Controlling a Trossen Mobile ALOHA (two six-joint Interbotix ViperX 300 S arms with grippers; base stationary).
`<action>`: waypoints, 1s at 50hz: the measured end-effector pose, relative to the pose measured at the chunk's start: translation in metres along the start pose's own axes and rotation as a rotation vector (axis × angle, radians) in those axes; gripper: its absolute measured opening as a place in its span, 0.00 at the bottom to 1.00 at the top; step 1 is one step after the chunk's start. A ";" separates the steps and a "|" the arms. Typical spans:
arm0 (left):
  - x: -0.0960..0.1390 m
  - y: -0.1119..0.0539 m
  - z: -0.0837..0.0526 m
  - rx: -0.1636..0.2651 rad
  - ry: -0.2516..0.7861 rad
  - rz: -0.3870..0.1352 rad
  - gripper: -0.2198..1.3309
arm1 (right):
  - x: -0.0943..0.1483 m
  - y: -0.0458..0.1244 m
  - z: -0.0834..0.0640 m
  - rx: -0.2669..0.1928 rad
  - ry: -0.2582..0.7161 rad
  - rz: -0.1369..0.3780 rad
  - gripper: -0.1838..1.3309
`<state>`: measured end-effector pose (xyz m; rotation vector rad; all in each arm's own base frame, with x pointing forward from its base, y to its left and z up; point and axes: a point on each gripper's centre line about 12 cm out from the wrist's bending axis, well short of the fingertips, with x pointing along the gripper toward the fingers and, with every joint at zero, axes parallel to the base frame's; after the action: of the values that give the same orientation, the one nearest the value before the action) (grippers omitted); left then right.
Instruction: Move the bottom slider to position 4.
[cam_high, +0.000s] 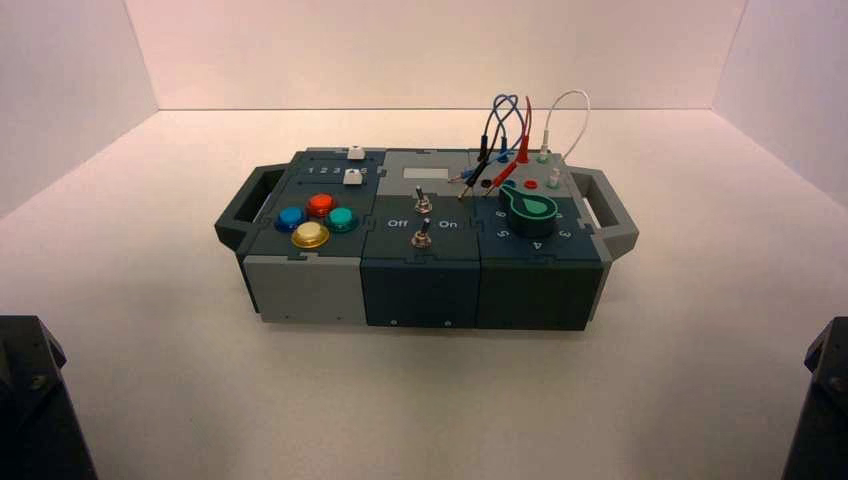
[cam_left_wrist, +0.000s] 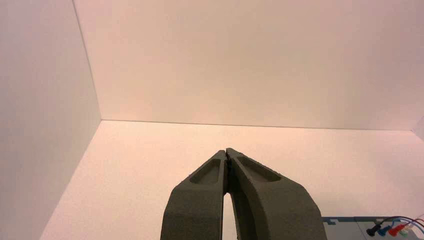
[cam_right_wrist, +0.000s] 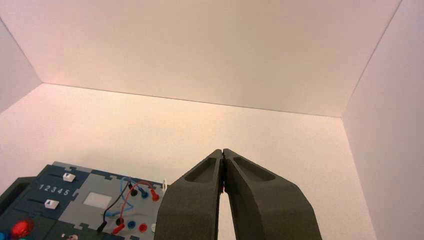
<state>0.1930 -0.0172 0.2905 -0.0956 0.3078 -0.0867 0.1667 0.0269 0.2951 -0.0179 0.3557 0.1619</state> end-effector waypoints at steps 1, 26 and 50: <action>0.000 0.000 0.000 0.002 0.000 0.000 0.04 | 0.000 0.000 0.000 0.000 0.000 0.000 0.03; 0.002 0.000 -0.009 0.006 0.077 -0.001 0.04 | 0.001 0.001 -0.002 0.008 0.012 0.005 0.03; 0.012 -0.009 -0.028 0.028 0.320 -0.040 0.04 | 0.032 0.018 -0.025 0.020 0.252 0.091 0.03</action>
<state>0.1952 -0.0293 0.2616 -0.0604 0.6241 -0.1465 0.1846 0.0480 0.2608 -0.0025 0.6102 0.2473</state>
